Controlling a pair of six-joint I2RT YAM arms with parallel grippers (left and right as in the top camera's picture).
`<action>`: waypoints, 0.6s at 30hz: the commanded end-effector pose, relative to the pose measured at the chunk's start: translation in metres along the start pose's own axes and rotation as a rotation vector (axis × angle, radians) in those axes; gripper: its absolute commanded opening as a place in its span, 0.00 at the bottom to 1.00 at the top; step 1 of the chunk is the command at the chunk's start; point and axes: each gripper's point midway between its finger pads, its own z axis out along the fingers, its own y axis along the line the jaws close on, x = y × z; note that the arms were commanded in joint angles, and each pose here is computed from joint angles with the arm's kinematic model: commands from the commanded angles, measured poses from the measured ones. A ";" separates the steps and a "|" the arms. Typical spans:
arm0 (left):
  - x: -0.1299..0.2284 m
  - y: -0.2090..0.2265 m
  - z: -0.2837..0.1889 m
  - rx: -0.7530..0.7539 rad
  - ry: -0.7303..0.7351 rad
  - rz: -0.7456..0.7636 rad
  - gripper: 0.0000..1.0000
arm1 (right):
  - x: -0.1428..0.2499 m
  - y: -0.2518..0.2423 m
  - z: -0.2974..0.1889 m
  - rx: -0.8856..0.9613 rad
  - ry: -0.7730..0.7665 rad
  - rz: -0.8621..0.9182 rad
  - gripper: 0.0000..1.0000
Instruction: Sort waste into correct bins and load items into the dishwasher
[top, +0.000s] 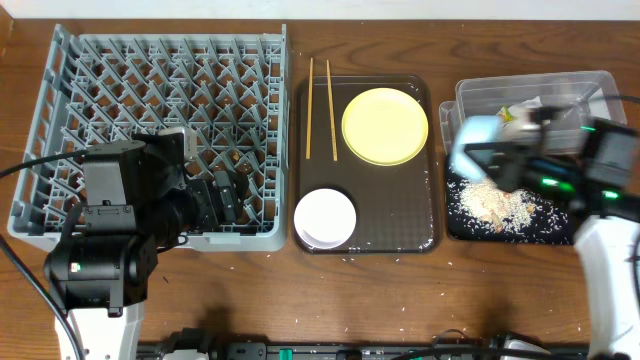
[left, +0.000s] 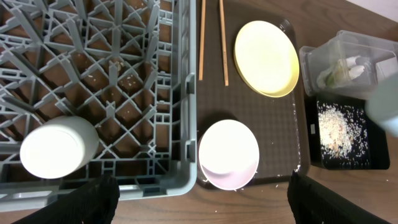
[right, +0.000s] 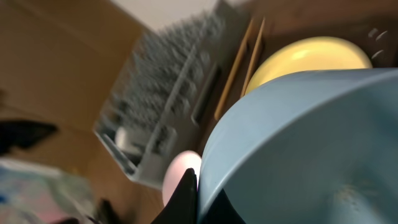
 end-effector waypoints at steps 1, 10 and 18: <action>-0.004 -0.006 -0.005 0.022 -0.015 0.026 0.87 | -0.001 0.018 -0.027 -0.304 -0.071 0.030 0.01; -0.002 -0.005 -0.005 0.019 -0.005 0.021 0.88 | 0.002 -0.005 -0.023 -0.290 -0.074 0.072 0.01; -0.007 -0.007 -0.005 0.024 -0.026 0.030 0.87 | -0.001 -0.012 -0.021 -0.249 -0.061 0.156 0.01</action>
